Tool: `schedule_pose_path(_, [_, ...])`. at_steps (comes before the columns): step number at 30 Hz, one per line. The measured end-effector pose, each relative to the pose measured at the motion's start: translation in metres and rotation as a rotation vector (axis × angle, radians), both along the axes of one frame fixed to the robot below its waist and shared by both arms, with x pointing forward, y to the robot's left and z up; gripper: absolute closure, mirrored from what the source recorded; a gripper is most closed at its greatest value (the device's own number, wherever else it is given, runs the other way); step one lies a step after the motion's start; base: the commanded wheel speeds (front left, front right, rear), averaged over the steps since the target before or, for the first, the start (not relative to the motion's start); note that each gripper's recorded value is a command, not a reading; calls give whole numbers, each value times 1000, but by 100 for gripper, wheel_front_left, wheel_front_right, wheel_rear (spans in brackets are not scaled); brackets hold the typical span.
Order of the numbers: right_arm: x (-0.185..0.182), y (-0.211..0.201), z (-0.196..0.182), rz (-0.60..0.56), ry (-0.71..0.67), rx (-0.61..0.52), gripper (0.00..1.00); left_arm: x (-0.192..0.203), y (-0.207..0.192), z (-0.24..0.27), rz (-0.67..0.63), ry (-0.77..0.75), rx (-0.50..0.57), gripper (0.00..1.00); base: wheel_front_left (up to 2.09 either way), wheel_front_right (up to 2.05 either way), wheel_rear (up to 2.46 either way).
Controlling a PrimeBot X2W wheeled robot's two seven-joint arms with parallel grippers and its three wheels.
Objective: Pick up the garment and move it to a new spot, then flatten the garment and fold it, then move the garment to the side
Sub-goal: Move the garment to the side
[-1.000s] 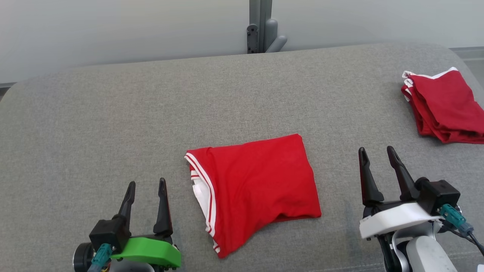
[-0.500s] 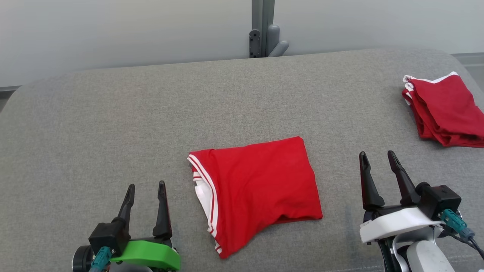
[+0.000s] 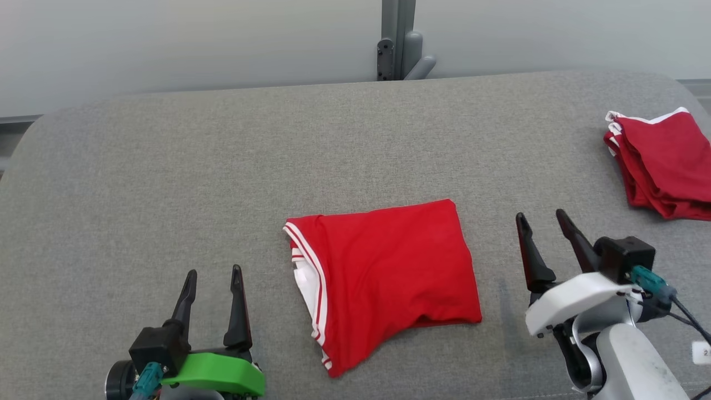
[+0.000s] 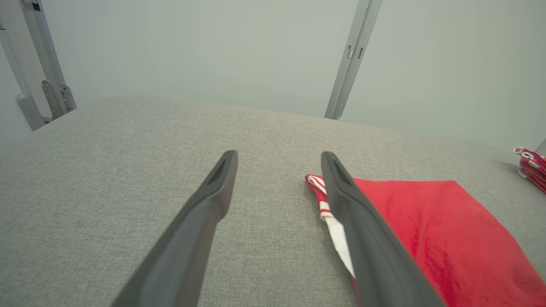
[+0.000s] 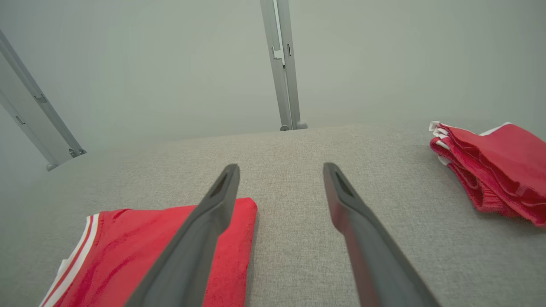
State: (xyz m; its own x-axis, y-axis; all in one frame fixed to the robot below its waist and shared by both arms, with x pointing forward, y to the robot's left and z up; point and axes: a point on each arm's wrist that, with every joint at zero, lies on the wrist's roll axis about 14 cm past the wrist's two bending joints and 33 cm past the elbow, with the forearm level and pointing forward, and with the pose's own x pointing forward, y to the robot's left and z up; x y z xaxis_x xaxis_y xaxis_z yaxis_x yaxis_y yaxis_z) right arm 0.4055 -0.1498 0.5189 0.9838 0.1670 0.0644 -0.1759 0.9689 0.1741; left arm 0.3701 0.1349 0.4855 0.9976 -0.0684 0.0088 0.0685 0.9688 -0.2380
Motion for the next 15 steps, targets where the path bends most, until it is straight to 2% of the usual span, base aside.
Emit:
schedule_pose_path(9, [22, 23, -67, 161, 422, -38, 0, 0, 12, -4, 41, 14, -4, 0, 0, 0, 0])
schedule_pose_path(15, [29, 42, -91, 245, 588, 19, 0, -1, 25, -7, 87, 25, -6, 0, 0, 0, 0])
